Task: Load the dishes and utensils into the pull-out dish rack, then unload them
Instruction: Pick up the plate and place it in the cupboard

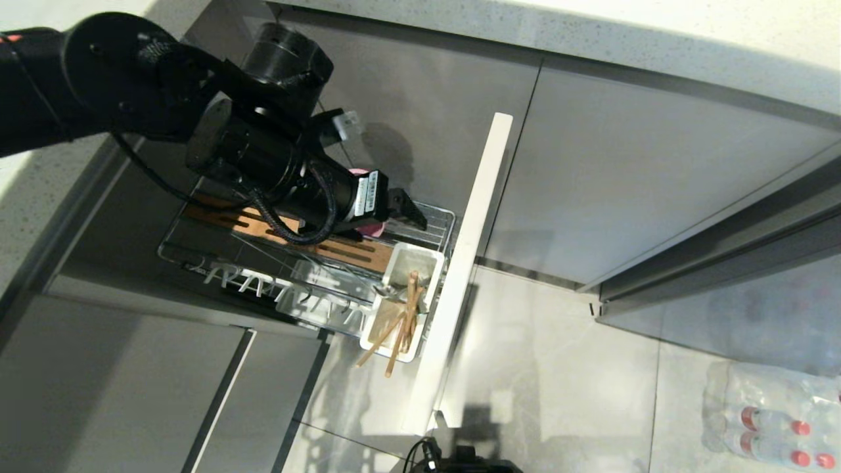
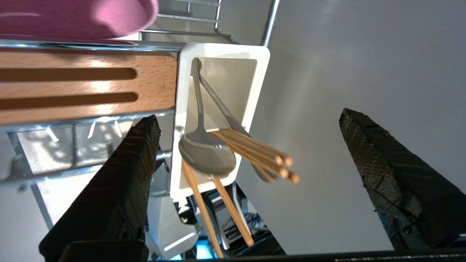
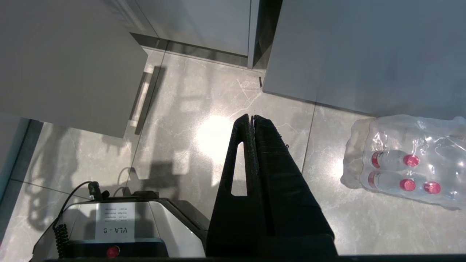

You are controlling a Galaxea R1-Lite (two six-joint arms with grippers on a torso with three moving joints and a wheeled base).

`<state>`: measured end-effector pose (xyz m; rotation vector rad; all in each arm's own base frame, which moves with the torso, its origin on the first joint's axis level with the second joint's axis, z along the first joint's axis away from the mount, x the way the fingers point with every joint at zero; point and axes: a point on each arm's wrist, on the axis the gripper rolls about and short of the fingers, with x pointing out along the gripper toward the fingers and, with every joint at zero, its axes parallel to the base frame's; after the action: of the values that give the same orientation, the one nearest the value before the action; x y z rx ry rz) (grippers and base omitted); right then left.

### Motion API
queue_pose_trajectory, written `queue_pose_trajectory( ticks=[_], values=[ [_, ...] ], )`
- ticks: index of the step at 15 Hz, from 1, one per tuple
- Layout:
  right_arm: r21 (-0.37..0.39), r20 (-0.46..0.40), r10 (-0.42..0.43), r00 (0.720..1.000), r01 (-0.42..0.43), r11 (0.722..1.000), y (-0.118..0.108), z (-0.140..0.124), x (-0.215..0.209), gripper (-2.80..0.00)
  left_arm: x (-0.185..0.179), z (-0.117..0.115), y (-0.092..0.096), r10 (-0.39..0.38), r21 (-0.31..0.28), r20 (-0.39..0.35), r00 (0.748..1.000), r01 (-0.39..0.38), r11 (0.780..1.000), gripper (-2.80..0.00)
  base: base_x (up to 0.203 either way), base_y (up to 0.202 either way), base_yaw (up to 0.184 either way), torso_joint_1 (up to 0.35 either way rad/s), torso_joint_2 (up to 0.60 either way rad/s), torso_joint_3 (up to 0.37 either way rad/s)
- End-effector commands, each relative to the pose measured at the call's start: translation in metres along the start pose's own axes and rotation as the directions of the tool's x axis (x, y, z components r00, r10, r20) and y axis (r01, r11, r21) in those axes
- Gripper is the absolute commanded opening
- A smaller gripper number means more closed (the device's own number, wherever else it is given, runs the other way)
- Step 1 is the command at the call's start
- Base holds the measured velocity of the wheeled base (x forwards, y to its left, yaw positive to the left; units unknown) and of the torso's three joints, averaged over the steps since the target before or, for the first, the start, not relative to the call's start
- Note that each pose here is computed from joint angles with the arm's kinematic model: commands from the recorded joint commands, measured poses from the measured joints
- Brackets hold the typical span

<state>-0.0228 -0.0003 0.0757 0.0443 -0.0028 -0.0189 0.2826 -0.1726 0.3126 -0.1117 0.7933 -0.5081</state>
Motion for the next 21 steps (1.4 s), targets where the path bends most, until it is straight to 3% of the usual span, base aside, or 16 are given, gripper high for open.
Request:
queue_pose_trajectory(
  ticks=[1, 7, 11, 16, 18, 21],
  values=[
    [0.001, -0.001, 0.0, 1.0, 0.0, 1.0, 0.0, 0.0, 0.0, -2.8, -0.025, 0.0, -0.003, -0.014, -0.002, 0.044, 0.999, 0.014, 1.0, -2.8, 0.0, 0.0, 0.0, 0.0, 0.0, 0.0],
    [0.0, -0.002, 0.0, 1.0, 0.0, 1.0, 0.0, 0.0, 0.0, -2.8, -0.094, -0.01, -0.008, -0.045, -0.031, 0.139, 0.989, 0.049, 0.998, -2.8, 0.0, 0.0, 0.0, 0.0, 0.0, 0.0],
    [0.0, 0.001, 0.0, 1.0, 0.0, 1.0, 0.0, 0.0, 0.0, -2.8, -0.16, -0.027, -0.012, -0.099, -0.039, 0.256, 0.962, 0.113, 0.993, -2.8, 0.0, 0.0, 0.0, 0.0, 0.0, 0.0],
    [0.0, -0.001, 0.0, 1.0, 0.0, 1.0, 0.0, 0.0, 0.0, -2.8, -0.238, -0.057, -0.01, -0.169, -0.042, 0.416, 0.894, 0.204, 0.978, -2.8, 0.0, 0.0, 0.0, 0.0, 0.0, 0.0],
    [0.0, 0.001, -0.001, 1.0, 0.001, 1.0, 0.0, 0.0, 0.0, -2.8, -0.266, -0.069, -0.004, -0.135, -0.06, 0.501, 0.855, 0.19, 0.98, -2.8, 0.0, 0.0, 0.0, 0.0, 0.0, 0.0],
    [0.0, 0.0, 0.0, 1.0, 0.0, 1.0, 0.0, 0.0, 0.0, -2.8, -0.301, -0.086, 0.004, 0.0, -0.119, 0.639, 0.77, 0.1, 0.988, -2.8, 0.0, 0.0, 0.0, 0.0, 0.0, 0.0]
  ],
)
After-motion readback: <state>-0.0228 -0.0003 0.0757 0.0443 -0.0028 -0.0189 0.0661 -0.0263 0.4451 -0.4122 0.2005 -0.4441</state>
